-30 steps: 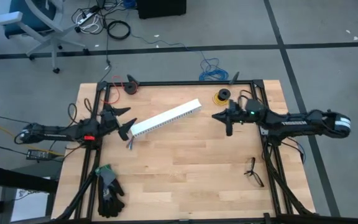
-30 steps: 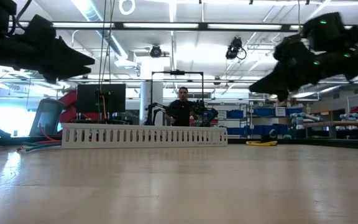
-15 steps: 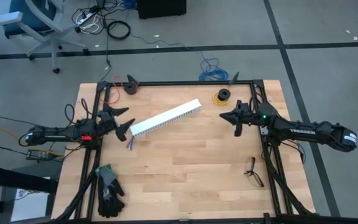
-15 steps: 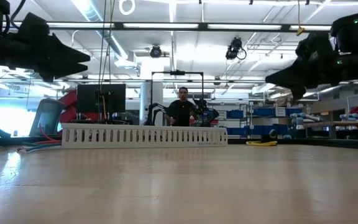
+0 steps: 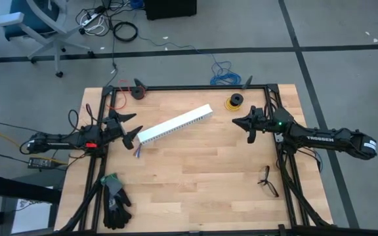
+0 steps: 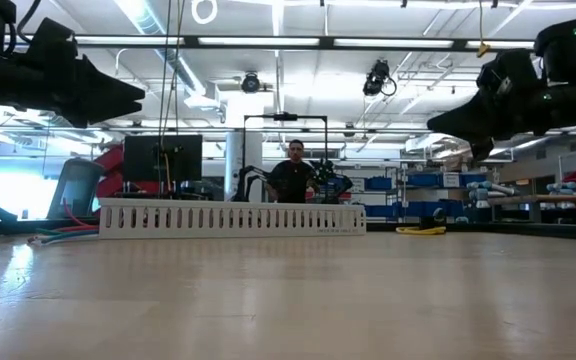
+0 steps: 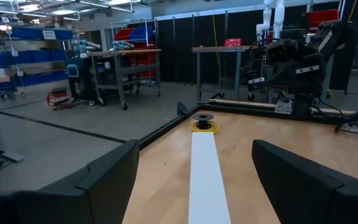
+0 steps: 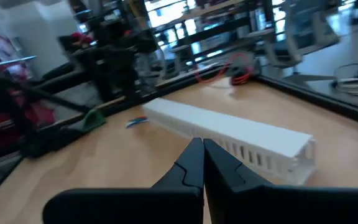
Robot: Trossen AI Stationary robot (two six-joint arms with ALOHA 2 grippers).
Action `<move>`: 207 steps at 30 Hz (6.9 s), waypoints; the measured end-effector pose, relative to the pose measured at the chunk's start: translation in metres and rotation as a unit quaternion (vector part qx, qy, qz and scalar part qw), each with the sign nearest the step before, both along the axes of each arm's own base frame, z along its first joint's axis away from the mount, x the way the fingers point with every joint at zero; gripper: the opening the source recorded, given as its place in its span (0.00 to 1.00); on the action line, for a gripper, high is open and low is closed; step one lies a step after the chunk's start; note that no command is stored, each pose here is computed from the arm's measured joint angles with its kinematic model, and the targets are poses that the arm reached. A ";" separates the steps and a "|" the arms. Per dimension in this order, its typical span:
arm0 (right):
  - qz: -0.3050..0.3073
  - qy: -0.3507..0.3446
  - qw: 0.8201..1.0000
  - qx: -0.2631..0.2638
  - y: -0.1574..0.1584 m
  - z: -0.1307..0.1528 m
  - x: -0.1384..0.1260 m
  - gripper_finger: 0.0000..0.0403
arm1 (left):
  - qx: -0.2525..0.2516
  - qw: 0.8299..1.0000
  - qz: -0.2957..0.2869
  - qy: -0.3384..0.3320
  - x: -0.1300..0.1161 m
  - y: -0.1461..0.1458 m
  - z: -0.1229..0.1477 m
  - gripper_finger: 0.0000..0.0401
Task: Ziptie cables
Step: Return to Home Position
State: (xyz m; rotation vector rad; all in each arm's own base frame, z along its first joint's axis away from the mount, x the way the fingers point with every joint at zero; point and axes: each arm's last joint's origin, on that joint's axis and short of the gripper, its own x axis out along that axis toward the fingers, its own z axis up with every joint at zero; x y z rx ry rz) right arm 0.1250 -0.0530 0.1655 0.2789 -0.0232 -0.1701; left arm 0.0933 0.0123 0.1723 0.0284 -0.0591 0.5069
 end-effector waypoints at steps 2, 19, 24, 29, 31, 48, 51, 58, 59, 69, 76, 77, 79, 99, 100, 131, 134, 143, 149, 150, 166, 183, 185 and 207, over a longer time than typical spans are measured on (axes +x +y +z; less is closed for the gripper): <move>-0.016 -0.004 1.000 0.002 0.002 0.001 0.001 0.00 | 0.000 1.000 0.000 0.000 0.000 0.000 0.000 0.81; -0.044 -0.004 0.999 -0.020 0.024 0.005 -0.012 0.00 | -0.014 1.000 0.001 -0.006 0.000 0.000 0.000 0.81; -0.060 -0.009 0.998 -0.027 0.030 0.005 -0.021 0.00 | -0.015 1.000 0.001 -0.007 0.000 0.000 0.000 0.81; -0.115 -0.014 0.992 -0.047 0.035 0.005 -0.030 0.00 | -0.016 1.000 0.001 -0.007 0.000 0.000 -0.001 0.81; -0.105 -0.022 0.993 -0.049 0.038 0.007 -0.030 0.00 | -0.016 1.000 0.001 -0.007 0.000 0.000 -0.001 0.81; -0.010 0.008 0.997 -0.074 0.052 0.002 -0.025 0.00 | -0.013 1.000 0.002 -0.005 0.000 0.000 -0.001 0.81; 0.013 0.019 0.997 -0.075 0.053 0.000 -0.024 0.00 | -0.013 1.000 0.002 -0.005 0.000 0.000 -0.001 0.81; 0.049 0.029 0.995 -0.082 0.055 -0.002 -0.023 0.00 | -0.015 1.000 0.000 -0.008 0.000 0.000 0.000 0.81; 0.050 0.029 0.995 -0.084 0.055 -0.002 -0.023 0.00 | -0.026 1.000 -0.002 -0.014 0.000 0.000 0.000 0.81; 0.059 0.031 0.993 -0.092 0.056 -0.003 -0.023 0.00 | -0.032 0.994 -0.102 -0.021 0.002 -0.005 0.001 0.81; 0.046 0.031 0.994 -0.097 0.055 -0.002 -0.023 0.00 | -0.030 0.998 -0.047 -0.023 0.001 -0.002 0.001 0.81; 0.044 0.031 0.994 -0.098 0.055 -0.002 -0.023 0.00 | -0.026 0.998 -0.046 -0.021 0.001 -0.002 0.001 0.81; 0.042 0.032 0.993 -0.107 0.055 -0.002 -0.023 0.00 | -0.020 0.999 -0.045 -0.018 0.001 -0.002 0.001 0.81; 0.040 0.038 0.987 -0.154 0.055 -0.002 -0.023 0.00 | -0.001 0.999 -0.044 0.001 0.001 -0.002 -0.001 0.81; 0.040 0.038 0.987 -0.154 0.055 -0.002 -0.023 0.00 | 0.003 0.999 -0.043 0.004 0.001 -0.002 -0.001 0.81; 0.037 0.016 0.987 -0.152 0.055 0.002 -0.023 0.01 | 0.014 0.999 -0.043 0.009 0.001 -0.002 -0.001 0.81; 0.037 0.016 0.987 -0.152 0.055 0.002 -0.023 0.00 | 0.014 0.999 -0.043 0.009 0.001 -0.002 -0.001 0.81; 0.038 0.016 0.987 -0.152 0.055 0.002 -0.023 0.01 | 0.014 0.999 -0.043 0.009 0.001 -0.002 -0.001 0.81; 0.038 0.016 0.987 -0.152 0.055 0.002 -0.023 0.00 | 0.014 0.999 -0.043 0.009 0.001 -0.002 -0.001 0.81; 0.038 0.016 0.987 -0.152 0.055 0.002 -0.023 0.01 | 0.014 0.999 -0.043 0.009 0.001 -0.002 -0.001 0.81; 0.038 0.015 0.987 -0.152 0.055 0.002 -0.023 0.01 | 0.014 0.999 -0.043 0.009 0.001 -0.002 -0.001 0.81; 0.038 0.015 0.987 -0.152 0.055 0.002 -0.023 0.00 | 0.014 0.999 -0.043 0.009 0.001 -0.002 -0.001 0.81; 0.038 0.015 0.987 -0.152 0.055 0.002 -0.023 0.00 | 0.014 0.999 -0.043 0.009 0.001 -0.002 -0.001 0.81; 0.038 0.015 0.987 -0.152 0.055 0.002 -0.023 0.00 | 0.014 0.999 -0.043 0.009 0.001 -0.002 -0.001 0.81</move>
